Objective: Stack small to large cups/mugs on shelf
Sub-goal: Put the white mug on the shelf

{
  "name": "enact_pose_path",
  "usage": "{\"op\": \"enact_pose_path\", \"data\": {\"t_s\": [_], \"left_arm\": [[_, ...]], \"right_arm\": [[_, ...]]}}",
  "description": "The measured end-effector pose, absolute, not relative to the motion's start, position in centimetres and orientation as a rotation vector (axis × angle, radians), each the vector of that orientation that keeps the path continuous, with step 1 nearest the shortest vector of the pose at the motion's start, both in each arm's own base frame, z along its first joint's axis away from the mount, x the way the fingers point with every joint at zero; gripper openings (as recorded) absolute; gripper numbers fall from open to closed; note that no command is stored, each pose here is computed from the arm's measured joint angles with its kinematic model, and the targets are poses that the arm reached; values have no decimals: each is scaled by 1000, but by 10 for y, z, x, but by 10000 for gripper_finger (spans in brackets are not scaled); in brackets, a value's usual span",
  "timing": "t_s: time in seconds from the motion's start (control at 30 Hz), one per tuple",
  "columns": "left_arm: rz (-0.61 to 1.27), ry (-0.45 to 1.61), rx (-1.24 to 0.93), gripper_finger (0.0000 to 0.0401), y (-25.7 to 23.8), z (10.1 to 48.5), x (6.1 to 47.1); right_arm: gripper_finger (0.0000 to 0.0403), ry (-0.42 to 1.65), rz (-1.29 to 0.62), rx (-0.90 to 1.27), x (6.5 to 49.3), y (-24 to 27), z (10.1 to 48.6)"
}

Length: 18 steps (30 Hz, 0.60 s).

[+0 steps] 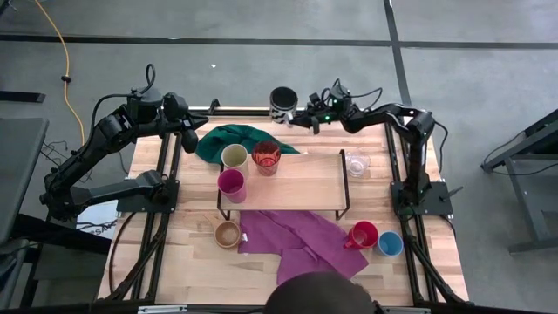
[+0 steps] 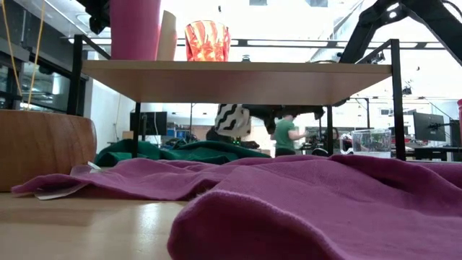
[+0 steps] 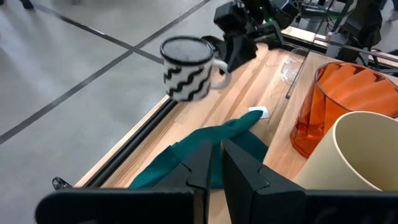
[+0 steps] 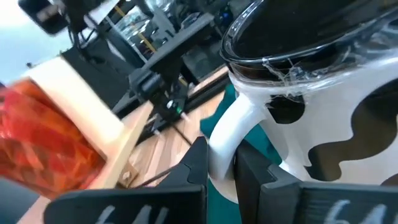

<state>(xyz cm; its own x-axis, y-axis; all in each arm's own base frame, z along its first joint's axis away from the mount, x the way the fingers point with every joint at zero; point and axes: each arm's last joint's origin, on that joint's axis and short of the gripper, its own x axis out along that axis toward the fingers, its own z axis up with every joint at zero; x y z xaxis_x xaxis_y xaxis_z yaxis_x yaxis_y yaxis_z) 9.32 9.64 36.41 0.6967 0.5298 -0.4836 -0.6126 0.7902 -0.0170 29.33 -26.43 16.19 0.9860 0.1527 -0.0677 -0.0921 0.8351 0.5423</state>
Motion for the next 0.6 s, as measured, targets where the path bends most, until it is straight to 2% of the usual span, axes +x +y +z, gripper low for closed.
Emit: {"op": "enact_pose_path", "data": {"t_s": [0.6], "left_arm": [[645,416,-135,24,99,371,95]], "right_arm": [[14,129,50,457,259,-243,250]]}}
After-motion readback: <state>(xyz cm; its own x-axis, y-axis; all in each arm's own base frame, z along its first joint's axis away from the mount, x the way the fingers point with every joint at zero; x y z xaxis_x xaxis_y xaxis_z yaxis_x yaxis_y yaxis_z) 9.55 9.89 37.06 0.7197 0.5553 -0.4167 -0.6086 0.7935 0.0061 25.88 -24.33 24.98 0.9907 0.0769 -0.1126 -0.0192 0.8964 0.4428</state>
